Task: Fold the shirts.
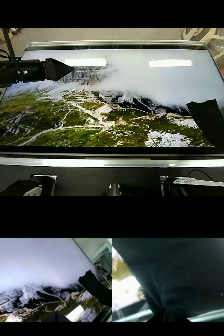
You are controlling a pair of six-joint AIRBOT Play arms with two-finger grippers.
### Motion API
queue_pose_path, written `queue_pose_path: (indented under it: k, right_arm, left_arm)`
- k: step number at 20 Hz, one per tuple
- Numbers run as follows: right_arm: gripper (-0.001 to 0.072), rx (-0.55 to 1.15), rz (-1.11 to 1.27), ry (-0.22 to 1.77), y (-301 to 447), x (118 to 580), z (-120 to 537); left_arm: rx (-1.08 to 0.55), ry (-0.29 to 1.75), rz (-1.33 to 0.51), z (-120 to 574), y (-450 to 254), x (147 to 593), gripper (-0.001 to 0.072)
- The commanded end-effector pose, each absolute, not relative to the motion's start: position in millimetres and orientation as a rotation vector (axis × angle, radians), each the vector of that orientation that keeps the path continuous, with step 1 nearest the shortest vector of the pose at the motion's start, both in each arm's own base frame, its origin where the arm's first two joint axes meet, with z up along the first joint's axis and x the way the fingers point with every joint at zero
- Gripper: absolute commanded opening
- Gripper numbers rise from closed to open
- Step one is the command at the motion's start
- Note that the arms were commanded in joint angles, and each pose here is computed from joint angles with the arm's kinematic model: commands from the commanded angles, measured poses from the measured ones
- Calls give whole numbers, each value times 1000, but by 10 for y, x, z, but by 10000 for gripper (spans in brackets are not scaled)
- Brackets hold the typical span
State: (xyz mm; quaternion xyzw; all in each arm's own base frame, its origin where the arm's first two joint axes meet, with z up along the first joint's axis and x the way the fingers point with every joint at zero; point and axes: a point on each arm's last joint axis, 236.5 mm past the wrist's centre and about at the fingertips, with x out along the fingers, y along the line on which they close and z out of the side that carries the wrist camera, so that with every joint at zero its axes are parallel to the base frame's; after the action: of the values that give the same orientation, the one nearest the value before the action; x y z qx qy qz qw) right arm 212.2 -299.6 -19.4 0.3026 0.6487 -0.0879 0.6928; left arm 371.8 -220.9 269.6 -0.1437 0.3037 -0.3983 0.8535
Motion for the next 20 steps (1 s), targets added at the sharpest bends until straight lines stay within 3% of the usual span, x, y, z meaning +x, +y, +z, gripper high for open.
queue_pose_path:
  k: [1, 11, 12, 14, 17, 18, 20]
  right_arm:
    - [25, 710, -217, 1559, -2887, 1833, -443]
    - [29, 724, -255, 1685, -2730, 1490, -694]
    - [157, 717, -259, 1679, -2742, 1497, -684]
    - [712, 670, -236, 1666, -2783, 1519, -647]
    - [694, 511, -262, 1541, -3155, 1909, -226]
    - [694, 398, -274, 1468, -3329, 2176, 34]
    - [694, 135, -317, 1290, -3567, 2818, 725]
  left_arm:
    - [-302, 640, -841, 2695, -2226, 3710, 21]
    - [-322, 610, -818, 2750, -2204, 3785, 20]
    - [-322, 607, -816, 2753, -2201, 3793, 21]
    - [-322, 606, -815, 2754, -2200, 3796, 21]
    - [-357, 568, -768, 2816, -2150, 3928, 19]
    - [-388, 567, -708, 2811, -2087, 4031, 18]
    - [-276, 605, -547, 2614, -1866, 4242, 16]
